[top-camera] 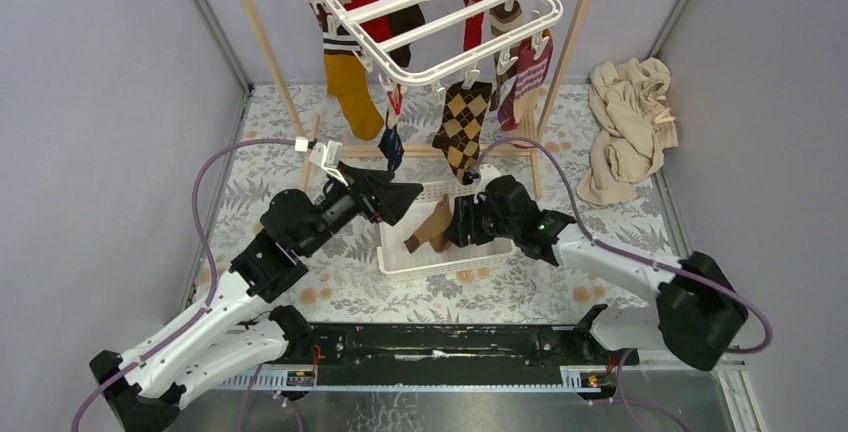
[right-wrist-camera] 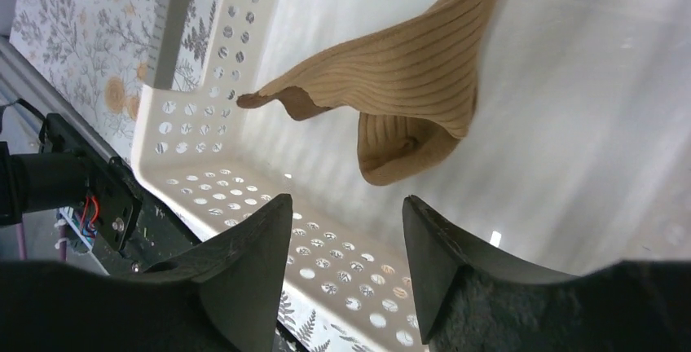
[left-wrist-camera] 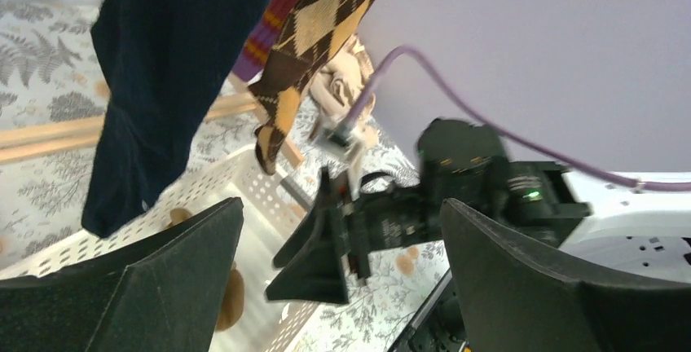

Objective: Remove the socks clipped to the hanger
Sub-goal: Place the sock in the bin, then adjust the bin at the center of the board.

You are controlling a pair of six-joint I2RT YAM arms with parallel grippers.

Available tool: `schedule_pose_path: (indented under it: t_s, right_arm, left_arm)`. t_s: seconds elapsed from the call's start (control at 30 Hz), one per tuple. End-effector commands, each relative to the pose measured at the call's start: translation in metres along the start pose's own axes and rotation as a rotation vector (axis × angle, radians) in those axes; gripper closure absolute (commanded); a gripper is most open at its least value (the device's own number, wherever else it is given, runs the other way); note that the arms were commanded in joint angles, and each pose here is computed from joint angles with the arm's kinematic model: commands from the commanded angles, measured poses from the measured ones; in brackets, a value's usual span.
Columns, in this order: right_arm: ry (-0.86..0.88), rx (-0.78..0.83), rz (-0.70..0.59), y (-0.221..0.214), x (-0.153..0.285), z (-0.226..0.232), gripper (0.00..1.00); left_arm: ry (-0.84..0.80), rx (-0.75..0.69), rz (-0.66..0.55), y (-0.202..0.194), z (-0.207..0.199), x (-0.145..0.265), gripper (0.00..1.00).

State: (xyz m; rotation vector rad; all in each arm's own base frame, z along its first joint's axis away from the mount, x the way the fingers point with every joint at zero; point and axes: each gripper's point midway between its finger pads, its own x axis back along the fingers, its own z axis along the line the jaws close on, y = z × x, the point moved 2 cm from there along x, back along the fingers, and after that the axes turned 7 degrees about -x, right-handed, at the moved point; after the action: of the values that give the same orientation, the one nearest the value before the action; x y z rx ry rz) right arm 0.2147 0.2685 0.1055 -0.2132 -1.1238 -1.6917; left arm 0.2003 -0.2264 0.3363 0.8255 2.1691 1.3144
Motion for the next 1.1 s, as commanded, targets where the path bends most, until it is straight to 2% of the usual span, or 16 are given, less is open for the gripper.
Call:
schedule_pose_path:
  t_s: [0.0, 0.07, 0.27, 0.47, 0.8, 1.07]
  right_arm:
    - [-0.072, 0.055, -0.124, 0.035, 0.041, 0.01, 0.4]
    - [-0.139, 0.066, -0.169, 0.043, 0.055, 0.002, 0.41]
    - [-0.433, 0.073, -0.223, 0.049, 0.073, -0.044, 0.56]
    - [-0.593, 0.046, -0.207, 0.039, 0.069, -0.076, 0.58]
    - [-0.629, -0.002, -0.147, 0.006, 0.066, -0.1, 0.59]
    - [-0.518, -0.094, -0.079, -0.037, 0.057, -0.102, 0.62]
  left_arm:
    - [0.06, 0.013, 0.023, -0.006, 0.009, 0.007, 0.01]
    - [0.084, 0.02, 0.039, -0.011, 0.013, 0.011, 0.01]
    - [0.167, 0.063, 0.061, -0.029, 0.029, 0.024, 0.01]
    - [0.247, 0.055, 0.119, -0.046, 0.045, 0.027, 0.01]
    - [0.286, 0.055, 0.159, -0.06, 0.054, 0.026, 0.01]
    - [0.304, 0.054, 0.169, -0.066, 0.059, 0.023, 0.01]
